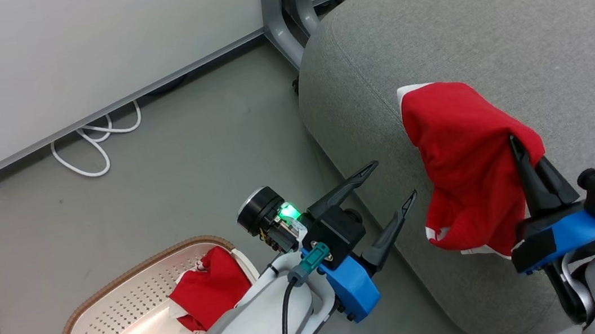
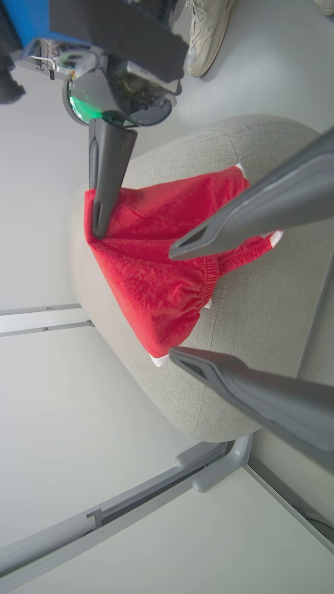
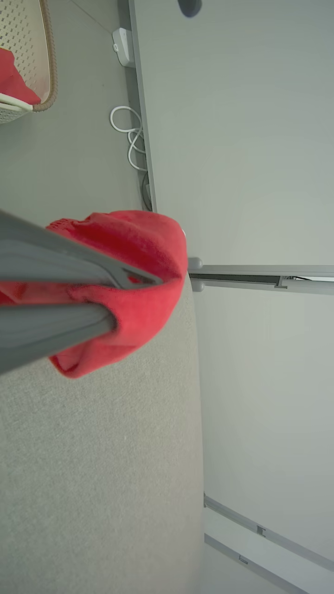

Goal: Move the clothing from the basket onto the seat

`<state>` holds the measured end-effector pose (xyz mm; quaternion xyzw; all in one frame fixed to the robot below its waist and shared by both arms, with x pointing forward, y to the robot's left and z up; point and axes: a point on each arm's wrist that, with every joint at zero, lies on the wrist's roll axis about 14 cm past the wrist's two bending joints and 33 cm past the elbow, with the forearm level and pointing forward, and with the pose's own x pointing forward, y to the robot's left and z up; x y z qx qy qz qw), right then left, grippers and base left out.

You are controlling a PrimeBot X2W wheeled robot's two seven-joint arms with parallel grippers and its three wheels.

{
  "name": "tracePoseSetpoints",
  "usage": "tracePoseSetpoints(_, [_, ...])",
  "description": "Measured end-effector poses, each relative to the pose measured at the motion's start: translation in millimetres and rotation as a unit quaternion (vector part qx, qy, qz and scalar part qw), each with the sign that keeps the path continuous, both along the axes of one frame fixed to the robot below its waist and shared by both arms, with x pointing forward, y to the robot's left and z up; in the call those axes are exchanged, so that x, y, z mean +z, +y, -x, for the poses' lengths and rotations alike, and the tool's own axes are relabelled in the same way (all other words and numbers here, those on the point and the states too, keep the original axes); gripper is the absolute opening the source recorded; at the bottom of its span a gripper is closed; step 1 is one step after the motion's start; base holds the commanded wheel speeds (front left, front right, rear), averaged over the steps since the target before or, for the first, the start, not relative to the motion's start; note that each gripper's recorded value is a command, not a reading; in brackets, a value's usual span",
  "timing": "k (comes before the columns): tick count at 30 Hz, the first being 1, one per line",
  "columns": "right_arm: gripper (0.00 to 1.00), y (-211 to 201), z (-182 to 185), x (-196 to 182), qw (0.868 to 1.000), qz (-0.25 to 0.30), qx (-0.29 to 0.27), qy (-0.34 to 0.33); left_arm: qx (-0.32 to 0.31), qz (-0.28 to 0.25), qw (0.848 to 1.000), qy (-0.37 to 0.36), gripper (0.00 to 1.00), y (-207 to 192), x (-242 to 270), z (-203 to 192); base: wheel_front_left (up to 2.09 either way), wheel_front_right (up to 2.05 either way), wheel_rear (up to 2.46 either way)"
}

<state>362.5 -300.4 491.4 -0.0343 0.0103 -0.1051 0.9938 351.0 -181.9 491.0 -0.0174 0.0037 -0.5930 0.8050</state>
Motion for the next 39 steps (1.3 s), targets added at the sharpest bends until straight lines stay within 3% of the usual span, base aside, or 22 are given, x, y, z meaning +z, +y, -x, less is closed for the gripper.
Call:
tracePoseSetpoints(6, [0.00, -7.8, -18.7, 21.2, 0.999, 0.025, 0.000, -0.026, 0.005, 0.008, 1.000, -0.004, 1.00, 0.4, 1.0, -13.7, 0.00, 0.00, 0.00])
tracePoseSetpoints(12, [0.00, -31.8, -58.1, 74.2, 0.993, 0.083, -0.007, -0.086, 0.018, 0.014, 1.000, -0.007, 1.00, 5.2, -6.8, -42.1, 0.00, 0.00, 0.00])
tracePoseSetpoints(19, [0.00, -78.1, -101.1, 152.6, 0.970, 0.166, -0.049, -0.173, 0.027, 0.018, 0.999, -0.008, 1.00, 10.1, -26.1, -79.7, 0.00, 0.00, 0.00])
tracePoseSetpoints(24, [0.00, -114.6, -121.9, 184.1, 0.951, 0.210, -0.096, -0.207, 0.035, 0.016, 0.999, -0.005, 1.00, 16.4, -48.9, -107.3, 0.00, 0.00, 0.00])
tracePoseSetpoints(30, [0.00, -161.9, -140.7, 157.2, 0.947, 0.236, -0.147, -0.160, 0.040, 0.010, 0.999, 0.011, 1.00, 23.1, -84.0, -127.7, 0.00, 0.00, 0.00])
tracePoseSetpoints(39, [0.00, -183.7, -151.7, 38.3, 0.968, 0.177, -0.177, -0.036, 0.049, -0.001, 0.998, 0.040, 1.00, 33.9, -124.8, -134.3, 0.00, 0.00, 0.00])
